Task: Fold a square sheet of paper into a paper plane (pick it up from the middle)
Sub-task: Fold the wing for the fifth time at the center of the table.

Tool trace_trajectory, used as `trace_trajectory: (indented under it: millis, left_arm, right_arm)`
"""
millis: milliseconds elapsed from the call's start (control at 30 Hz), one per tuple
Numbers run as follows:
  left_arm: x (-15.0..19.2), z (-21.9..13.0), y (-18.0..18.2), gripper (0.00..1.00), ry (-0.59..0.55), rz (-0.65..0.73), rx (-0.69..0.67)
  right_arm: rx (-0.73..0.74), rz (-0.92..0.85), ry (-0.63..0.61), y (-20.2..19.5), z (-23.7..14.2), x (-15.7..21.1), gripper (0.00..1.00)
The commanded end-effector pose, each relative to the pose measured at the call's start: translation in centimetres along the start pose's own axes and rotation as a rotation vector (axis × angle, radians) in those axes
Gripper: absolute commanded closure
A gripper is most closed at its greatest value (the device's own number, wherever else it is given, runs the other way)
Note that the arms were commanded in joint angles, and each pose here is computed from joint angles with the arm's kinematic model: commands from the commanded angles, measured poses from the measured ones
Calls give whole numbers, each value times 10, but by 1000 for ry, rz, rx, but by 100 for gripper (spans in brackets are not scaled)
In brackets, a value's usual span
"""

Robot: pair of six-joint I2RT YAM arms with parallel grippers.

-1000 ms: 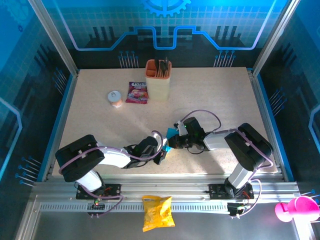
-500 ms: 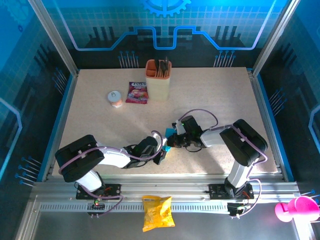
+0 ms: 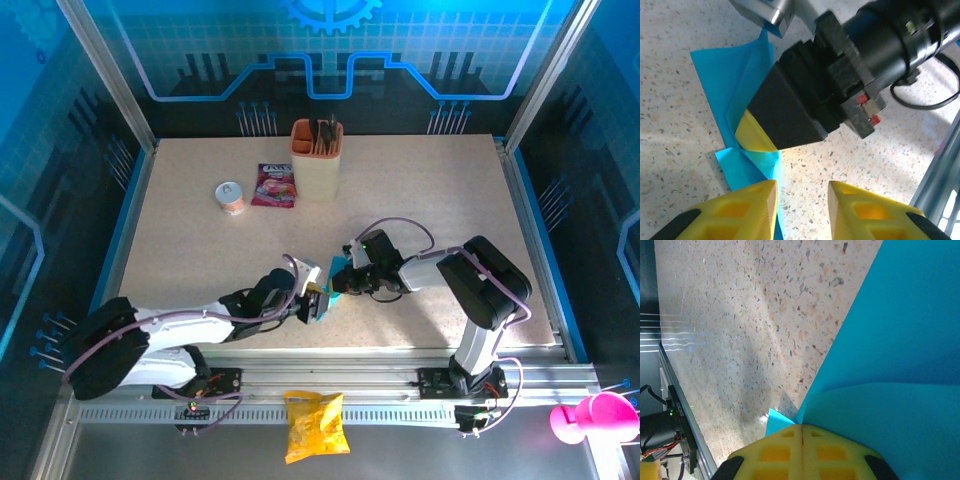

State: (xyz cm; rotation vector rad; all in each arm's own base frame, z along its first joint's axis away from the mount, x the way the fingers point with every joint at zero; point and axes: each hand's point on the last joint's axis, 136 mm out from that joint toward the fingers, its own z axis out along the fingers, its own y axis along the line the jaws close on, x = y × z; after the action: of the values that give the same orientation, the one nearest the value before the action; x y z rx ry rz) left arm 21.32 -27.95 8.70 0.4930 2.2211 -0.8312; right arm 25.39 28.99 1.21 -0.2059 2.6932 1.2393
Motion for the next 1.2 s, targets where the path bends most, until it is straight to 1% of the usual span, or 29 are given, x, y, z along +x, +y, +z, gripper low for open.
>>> trace_trajectory:
  millis: [0, 100, 133, 200, 367, 600, 733, 867, 1167]
  left_arm:
    - [-3, 0, -7, 78, 51, 30, 19]
    - [0, 8, -19, 90, 101, 52, 73]
    - [2, 11, -22, 93, 117, 56, 91]
    - [5, 19, -27, 95, 145, 60, 116]
    - [16, 38, -26, 97, 196, 65, 129]
    - [21, 53, -18, 100, 213, 83, 98]
    - [22, 57, -10, 100, 201, 88, 63]
    - [28, 61, -2, 100, 213, 81, 45]
    - [51, 55, 19, 100, 232, 2, 6]
  right_arm:
    - [203, 126, 88, -61, 7, 37, 100]
    - [207, 131, 91, -63, 7, 38, 100]
    - [209, 133, 94, -64, 7, 39, 100]
    - [211, 137, 97, -65, 7, 40, 100]
    - [209, 142, 99, -66, 9, 41, 100]
    - [208, 146, 106, -67, 10, 42, 100]
    - [211, 147, 109, -67, 11, 44, 100]
    - [218, 154, 113, -69, 11, 45, 100]
    - [260, 180, 127, -78, 9, 50, 100]
